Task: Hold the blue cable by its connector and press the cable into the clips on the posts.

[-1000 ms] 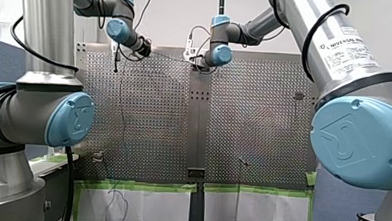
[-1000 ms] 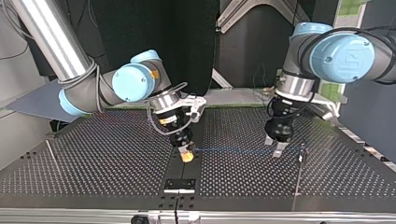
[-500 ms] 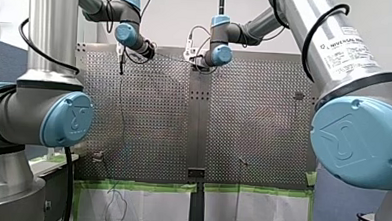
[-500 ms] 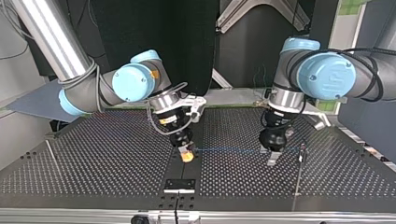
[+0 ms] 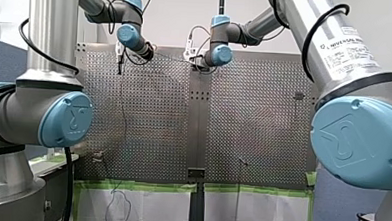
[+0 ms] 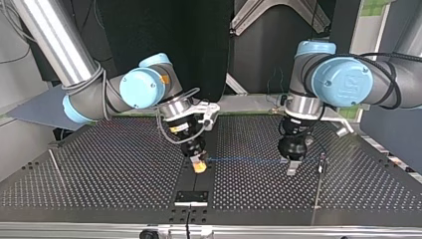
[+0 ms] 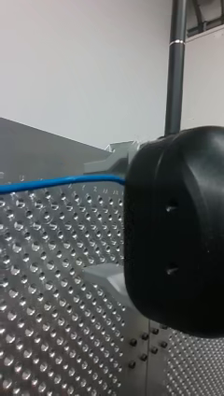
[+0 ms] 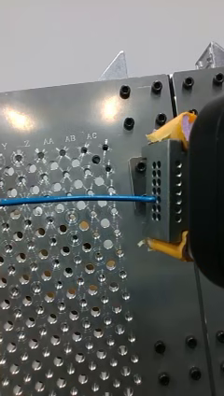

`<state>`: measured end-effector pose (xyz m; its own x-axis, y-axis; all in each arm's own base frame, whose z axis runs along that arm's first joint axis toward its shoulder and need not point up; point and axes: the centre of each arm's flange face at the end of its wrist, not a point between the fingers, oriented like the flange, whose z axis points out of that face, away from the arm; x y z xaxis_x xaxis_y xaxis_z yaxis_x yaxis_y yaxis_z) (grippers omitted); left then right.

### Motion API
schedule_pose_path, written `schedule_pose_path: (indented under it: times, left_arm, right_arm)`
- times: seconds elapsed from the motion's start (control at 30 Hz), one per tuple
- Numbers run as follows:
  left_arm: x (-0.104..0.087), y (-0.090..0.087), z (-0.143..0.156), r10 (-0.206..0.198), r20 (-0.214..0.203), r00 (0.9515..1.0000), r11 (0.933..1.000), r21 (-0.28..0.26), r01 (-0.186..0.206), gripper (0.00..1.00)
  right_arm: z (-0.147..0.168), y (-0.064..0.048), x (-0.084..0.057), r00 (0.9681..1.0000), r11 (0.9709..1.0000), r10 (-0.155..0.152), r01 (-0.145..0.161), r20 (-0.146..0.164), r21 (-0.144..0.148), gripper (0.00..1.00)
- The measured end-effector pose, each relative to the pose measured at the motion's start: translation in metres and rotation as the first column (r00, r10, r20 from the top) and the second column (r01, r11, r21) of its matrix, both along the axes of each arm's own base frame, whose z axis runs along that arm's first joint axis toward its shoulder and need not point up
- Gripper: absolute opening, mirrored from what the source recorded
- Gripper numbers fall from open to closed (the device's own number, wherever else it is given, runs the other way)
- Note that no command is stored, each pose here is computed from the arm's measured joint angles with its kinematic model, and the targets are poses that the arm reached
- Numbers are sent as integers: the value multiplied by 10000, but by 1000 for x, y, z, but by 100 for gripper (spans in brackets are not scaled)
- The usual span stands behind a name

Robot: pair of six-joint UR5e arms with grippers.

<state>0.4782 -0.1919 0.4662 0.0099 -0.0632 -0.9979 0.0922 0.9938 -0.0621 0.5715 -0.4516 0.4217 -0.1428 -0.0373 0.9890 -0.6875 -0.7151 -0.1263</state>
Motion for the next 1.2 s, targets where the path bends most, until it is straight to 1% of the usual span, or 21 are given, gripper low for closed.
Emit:
schedule_pose_path:
  times: [0.03,0.1,0.13,0.3,0.47,0.73,0.83,0.97,1.07,1.2]
  left_arm:
    - [0,0,0,65,0,10000,10000,5,-65,40]
    - [-1,1,0,207,4,9998,9998,7,-207,40]
    - [-1,1,0,253,4,9997,9997,5,-253,0]
    - [-3,-1,-1,431,-76,9990,9991,17,-431,0]
    - [-5,-4,-1,353,-120,9993,9994,30,-353,0]
    - [-7,-5,-1,590,-149,9981,9982,88,-589,0]
    - [-7,-6,-2,616,-140,9980,9981,89,-614,0]
    - [-8,-9,-4,591,-173,9981,9982,99,-589,0]
    - [-7,-14,-13,510,-322,9982,9986,143,-505,0]
    - [-4,-23,-38,384,-713,9967,9989,306,-363,0]
  right_arm:
    - [0,0,0,10000,10000,1,-1,-1,0,0]
    - [0,0,0,10000,10000,5,-5,-1,0,0]
    - [0,0,0,10000,10000,8,-8,-1,-1,0]
    - [0,0,0,10000,10000,15,-15,-1,-1,0]
    - [0,1,1,10000,10000,28,-28,-5,3,0]
    - [0,2,1,10000,10000,46,-46,-28,31,0]
    - [-3,3,1,10000,10000,35,-35,-67,78,0]
    - [-12,2,-2,9998,9998,-14,18,-184,217,0]
    - [-22,1,-6,9996,9994,-99,108,-272,321,0]
    - [-36,1,-10,9988,9985,-216,238,-435,501,0]
